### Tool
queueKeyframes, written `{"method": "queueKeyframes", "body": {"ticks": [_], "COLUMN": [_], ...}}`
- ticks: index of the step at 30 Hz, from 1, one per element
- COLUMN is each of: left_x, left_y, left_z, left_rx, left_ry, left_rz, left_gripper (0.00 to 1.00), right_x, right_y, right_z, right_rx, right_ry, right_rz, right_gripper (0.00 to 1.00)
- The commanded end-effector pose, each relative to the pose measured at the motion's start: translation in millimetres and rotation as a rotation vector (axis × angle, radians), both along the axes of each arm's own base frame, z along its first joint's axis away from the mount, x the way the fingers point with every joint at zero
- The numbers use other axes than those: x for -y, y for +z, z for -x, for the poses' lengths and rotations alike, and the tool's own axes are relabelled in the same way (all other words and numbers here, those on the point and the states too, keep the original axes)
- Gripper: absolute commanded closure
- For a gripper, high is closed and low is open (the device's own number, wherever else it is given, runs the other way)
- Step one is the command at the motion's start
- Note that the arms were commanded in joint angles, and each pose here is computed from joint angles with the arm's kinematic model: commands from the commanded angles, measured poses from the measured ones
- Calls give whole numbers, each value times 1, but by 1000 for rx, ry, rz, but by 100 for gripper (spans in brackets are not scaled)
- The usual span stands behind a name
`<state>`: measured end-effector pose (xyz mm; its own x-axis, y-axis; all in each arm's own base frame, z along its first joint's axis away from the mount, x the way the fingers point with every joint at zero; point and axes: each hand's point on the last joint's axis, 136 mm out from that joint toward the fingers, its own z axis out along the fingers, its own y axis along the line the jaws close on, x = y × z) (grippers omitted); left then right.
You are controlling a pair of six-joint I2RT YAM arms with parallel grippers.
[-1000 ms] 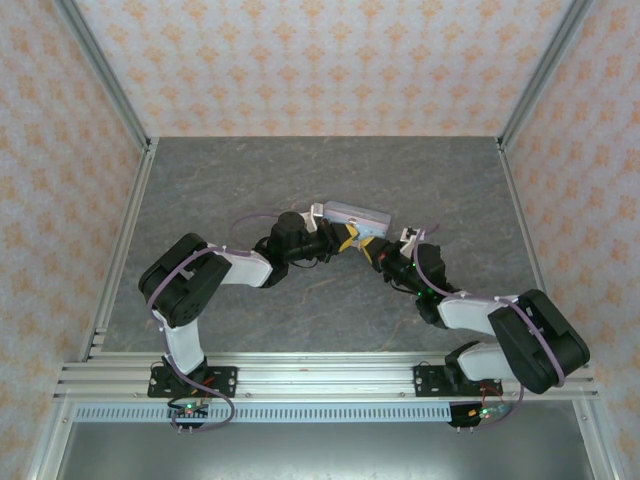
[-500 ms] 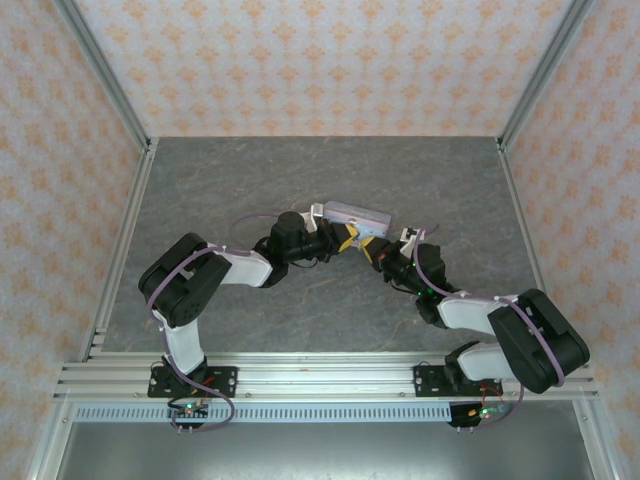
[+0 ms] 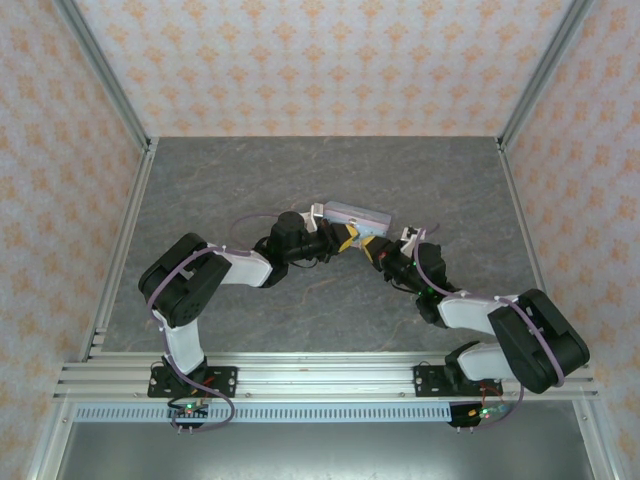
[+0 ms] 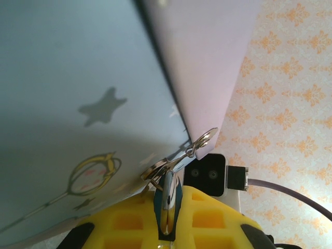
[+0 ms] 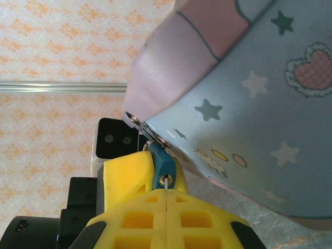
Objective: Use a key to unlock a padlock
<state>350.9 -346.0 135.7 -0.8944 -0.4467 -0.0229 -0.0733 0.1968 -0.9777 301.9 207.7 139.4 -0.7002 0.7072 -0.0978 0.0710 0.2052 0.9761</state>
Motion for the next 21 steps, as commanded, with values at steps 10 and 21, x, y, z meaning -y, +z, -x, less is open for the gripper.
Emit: {"method": "queueKeyframes", "body": {"ticks": [10,21], "left_x": [6,8], "left_y": [11,34], "left_z": [-1,-1], "left_rx": [41,36], "left_ry": [-33,-36], "left_rz": [21,126], "left_gripper": [100,100], "right_x": [-5,-2], "right_y": [27,13], "right_z": [-7,-11], "right_rx": [78,66], "right_ry": [15,17], "right_rz": [-32,-6], "right_gripper": [100,100]}}
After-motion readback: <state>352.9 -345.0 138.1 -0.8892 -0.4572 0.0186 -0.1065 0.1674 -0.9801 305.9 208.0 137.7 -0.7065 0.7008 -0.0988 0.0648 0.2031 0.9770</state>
